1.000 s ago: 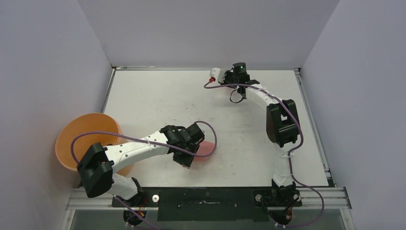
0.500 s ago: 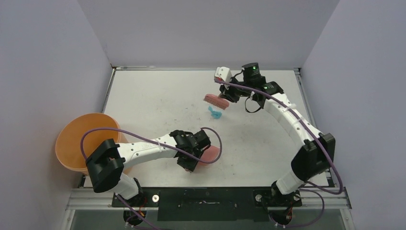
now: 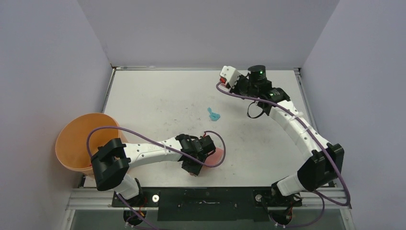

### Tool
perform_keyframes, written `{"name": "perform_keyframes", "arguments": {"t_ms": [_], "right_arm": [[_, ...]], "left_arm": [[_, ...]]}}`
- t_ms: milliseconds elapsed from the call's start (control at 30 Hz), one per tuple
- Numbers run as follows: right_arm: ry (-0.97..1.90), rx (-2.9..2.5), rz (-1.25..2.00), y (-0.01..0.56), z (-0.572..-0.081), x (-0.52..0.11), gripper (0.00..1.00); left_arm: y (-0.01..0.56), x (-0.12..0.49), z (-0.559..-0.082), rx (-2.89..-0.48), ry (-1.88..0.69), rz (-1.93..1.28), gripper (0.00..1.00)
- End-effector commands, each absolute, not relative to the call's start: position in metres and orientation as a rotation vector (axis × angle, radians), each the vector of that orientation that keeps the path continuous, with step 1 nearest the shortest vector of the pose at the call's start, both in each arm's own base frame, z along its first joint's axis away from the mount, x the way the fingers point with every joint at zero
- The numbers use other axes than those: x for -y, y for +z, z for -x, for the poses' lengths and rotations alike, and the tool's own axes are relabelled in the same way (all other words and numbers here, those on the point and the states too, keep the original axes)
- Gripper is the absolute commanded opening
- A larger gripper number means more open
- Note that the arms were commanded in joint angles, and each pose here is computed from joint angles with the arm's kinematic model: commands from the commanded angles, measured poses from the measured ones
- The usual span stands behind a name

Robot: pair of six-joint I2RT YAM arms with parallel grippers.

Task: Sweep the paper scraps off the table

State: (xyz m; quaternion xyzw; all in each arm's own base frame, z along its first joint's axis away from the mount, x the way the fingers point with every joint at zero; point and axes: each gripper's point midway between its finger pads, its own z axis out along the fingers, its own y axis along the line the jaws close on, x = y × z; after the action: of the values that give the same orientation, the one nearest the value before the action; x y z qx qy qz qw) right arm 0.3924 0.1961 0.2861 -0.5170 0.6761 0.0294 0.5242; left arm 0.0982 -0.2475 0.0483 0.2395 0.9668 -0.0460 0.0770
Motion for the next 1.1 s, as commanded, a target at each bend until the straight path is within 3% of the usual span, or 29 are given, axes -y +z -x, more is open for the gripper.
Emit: {"name": "perform_keyframes", "arguments": {"t_ms": [0, 300, 533, 833, 967, 1067], "right_arm": [[-0.120, -1.588, 1.238, 0.268, -0.426, -0.193, 0.05], [0.042, -1.675, 1.256, 0.213, -0.445, -0.250, 0.05], [0.281, -1.775, 1.420, 0.179, -0.390, -0.294, 0.05], [0.552, -1.903, 1.482, 0.188, -0.299, -0.304, 0.05], [0.826, -2.022, 1.349, 0.218, -0.268, -0.312, 0.05], [0.855, -1.983, 1.294, 0.245, -0.267, -0.308, 0.05]], "left_arm": [[0.063, 0.271, -0.106, -2.872, -0.235, -0.615, 0.00], [0.070, 0.254, -0.106, -2.908, -0.128, -0.626, 0.00], [0.071, 0.247, -0.108, -2.969, -0.143, -0.606, 0.00], [0.054, 0.248, -0.124, -2.983, -0.124, -0.618, 0.00], [0.049, 0.252, -0.129, -2.975, -0.130, -0.626, 0.00], [0.046, 0.257, -0.131, -2.970, -0.144, -0.620, 0.00]]}}
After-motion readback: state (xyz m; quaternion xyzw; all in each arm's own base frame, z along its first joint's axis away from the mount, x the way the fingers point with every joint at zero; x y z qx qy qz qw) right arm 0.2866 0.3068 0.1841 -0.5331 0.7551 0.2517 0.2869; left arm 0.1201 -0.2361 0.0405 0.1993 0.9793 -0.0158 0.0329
